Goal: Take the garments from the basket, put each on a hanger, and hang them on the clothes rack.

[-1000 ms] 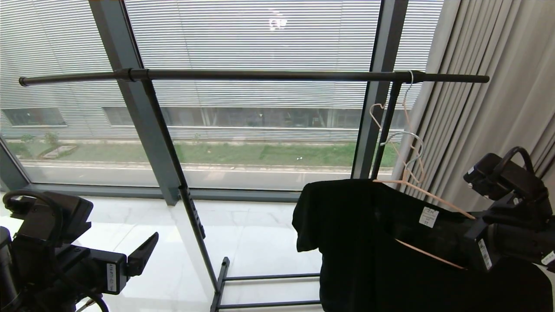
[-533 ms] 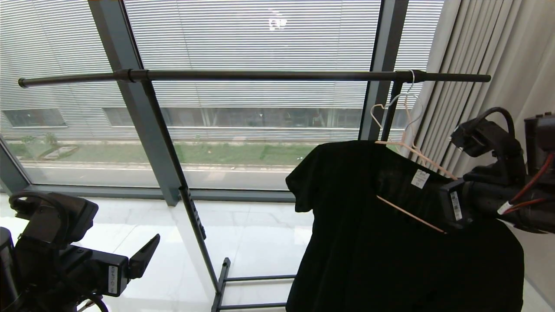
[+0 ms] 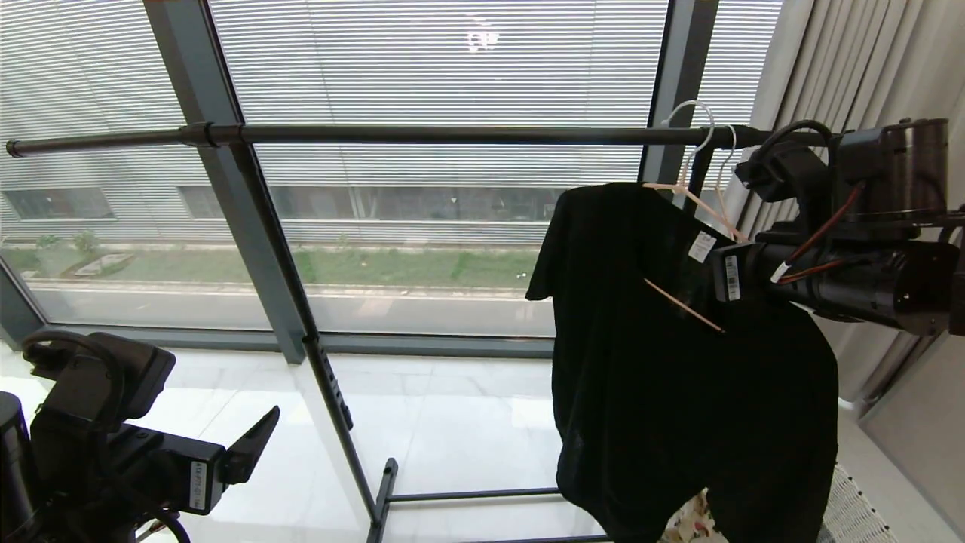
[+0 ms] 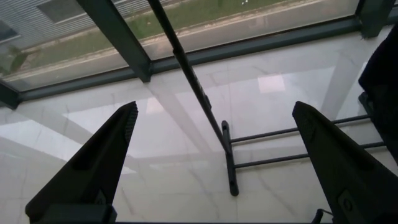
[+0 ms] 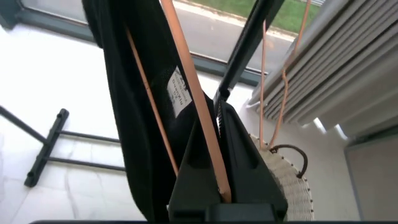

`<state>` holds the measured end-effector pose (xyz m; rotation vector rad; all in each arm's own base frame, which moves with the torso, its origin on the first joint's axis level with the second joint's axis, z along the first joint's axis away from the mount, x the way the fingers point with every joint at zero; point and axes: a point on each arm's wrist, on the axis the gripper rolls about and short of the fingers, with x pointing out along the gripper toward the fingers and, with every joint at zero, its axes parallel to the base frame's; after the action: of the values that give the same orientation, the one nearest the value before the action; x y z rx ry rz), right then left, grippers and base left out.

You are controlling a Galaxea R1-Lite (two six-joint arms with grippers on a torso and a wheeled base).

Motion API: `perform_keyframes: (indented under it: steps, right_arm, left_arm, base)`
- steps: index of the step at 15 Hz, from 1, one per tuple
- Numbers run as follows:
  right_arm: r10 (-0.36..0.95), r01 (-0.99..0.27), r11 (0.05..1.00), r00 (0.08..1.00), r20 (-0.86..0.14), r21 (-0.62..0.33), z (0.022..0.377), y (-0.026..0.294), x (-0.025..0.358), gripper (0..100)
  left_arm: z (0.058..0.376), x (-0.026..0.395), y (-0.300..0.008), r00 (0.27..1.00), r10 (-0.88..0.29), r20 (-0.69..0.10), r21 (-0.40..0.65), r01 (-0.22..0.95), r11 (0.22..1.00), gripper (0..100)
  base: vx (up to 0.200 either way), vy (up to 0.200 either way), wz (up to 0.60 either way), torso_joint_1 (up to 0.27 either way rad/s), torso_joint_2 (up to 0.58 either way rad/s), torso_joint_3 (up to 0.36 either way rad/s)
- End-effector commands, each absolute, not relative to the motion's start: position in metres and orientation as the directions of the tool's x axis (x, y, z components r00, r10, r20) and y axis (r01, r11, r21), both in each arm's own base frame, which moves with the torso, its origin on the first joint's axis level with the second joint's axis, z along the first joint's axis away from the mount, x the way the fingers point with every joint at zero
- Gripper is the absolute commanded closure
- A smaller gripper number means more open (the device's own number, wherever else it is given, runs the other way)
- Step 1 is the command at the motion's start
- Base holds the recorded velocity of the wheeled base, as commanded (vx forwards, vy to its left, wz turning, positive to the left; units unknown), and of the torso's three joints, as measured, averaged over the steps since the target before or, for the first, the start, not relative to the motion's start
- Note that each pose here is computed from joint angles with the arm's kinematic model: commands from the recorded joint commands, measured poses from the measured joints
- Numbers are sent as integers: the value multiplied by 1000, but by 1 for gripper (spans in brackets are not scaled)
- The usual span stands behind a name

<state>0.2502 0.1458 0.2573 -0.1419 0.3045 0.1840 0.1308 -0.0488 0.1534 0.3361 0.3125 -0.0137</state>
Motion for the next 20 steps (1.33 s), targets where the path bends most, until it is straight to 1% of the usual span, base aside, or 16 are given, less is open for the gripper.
perform_keyframes:
  steps: [1,4,7,9,13,16,20]
  right_arm:
    - [155,-198,974,937,-312,-113,256,150,257,100]
    - [145,-188,975,940,-308,-116,257,150,256,100]
    - [86,-124,985,954,-286,-120,262,145,252,100]
    - [80,-116,986,957,-279,-117,264,142,251,100]
    - [24,-61,991,957,-290,-122,261,128,262,100]
    - [-26,-19,990,947,-319,-138,251,120,277,100]
    - [-48,-7,988,934,-354,-153,238,120,289,100]
  left_arm:
    - [153,131,-49,952,39,-304,323,65,944,0]
    - [154,131,-49,952,39,-303,322,64,944,0]
    - [153,129,-52,952,12,-305,322,91,942,0]
    - [153,129,-55,952,-2,-307,324,106,940,0]
    - [153,128,-54,953,-2,-304,323,105,941,0]
    - [156,130,-55,955,-5,-296,321,104,941,0]
    - [162,133,-59,960,-19,-281,315,111,943,0]
  base:
    - [200,0,0,12,12,2]
    - [200,0,0,-1,1,-1]
    - [200,0,0,2,1,-1]
    - [0,0,0,0,0,0]
    - [0,0,0,0,0,0]
    - [0,0,0,0,0,0]
    - [0,0,0,0,0,0]
